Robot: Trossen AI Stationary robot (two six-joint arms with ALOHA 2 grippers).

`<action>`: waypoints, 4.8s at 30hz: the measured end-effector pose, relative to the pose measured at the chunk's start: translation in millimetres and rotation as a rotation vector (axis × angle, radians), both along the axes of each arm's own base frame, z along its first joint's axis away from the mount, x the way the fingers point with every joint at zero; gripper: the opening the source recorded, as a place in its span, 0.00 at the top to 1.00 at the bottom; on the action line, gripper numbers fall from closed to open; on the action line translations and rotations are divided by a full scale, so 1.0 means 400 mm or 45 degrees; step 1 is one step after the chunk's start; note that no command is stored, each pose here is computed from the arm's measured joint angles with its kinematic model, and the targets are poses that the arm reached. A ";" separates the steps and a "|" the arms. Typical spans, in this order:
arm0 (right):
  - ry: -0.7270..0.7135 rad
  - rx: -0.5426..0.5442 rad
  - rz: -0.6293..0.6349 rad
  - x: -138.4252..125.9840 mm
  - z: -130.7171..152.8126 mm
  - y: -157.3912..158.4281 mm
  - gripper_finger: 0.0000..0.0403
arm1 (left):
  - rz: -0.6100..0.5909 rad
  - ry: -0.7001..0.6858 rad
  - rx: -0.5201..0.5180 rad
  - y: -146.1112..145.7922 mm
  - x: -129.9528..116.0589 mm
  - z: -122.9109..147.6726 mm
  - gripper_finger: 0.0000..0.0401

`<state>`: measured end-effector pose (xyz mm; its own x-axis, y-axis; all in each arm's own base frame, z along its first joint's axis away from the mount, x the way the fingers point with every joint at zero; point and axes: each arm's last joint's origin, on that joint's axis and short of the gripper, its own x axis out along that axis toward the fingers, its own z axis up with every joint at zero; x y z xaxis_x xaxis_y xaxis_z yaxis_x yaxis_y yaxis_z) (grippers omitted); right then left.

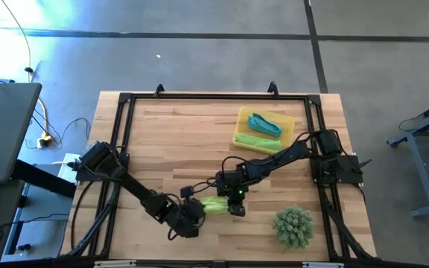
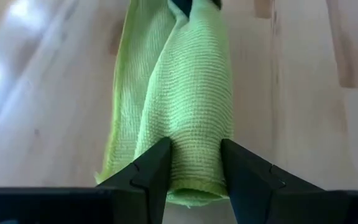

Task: Roll microfiber towels into tight, uniform cylinder then place into a basket
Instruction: Roll the green microfiber towel, then put the rolled green microfiber towel into the yellow bin

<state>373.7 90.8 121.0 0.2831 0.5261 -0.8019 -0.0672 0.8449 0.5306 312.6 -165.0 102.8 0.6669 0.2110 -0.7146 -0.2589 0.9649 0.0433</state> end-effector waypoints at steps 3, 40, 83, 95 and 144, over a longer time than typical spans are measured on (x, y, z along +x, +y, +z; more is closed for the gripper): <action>-0.030 -0.008 0.028 -0.003 0.015 -0.001 0.77 | 0.037 0.010 -0.102 -0.001 -0.001 0.000 0.68; -0.398 -0.986 0.262 -0.065 0.009 0.189 0.53 | 0.321 -0.002 -0.500 0.017 0.007 0.011 0.68; -0.136 -0.130 0.210 -0.003 -0.013 0.025 0.95 | 0.074 -0.211 -0.085 -0.055 -0.003 -0.005 0.74; -0.233 -0.251 0.451 -0.038 0.052 0.023 0.64 | 0.177 -0.206 -0.257 -0.065 -0.002 -0.035 0.86; -0.546 -0.675 0.266 0.015 -0.042 0.151 0.77 | 0.181 -0.209 -0.339 -0.076 -0.036 0.046 0.74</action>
<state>379.7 151.3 104.3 0.5666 0.1741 -0.8054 -0.3669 0.9285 -0.0574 298.3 -195.4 121.4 0.7550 0.1308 -0.6425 -0.3742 0.8906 -0.2584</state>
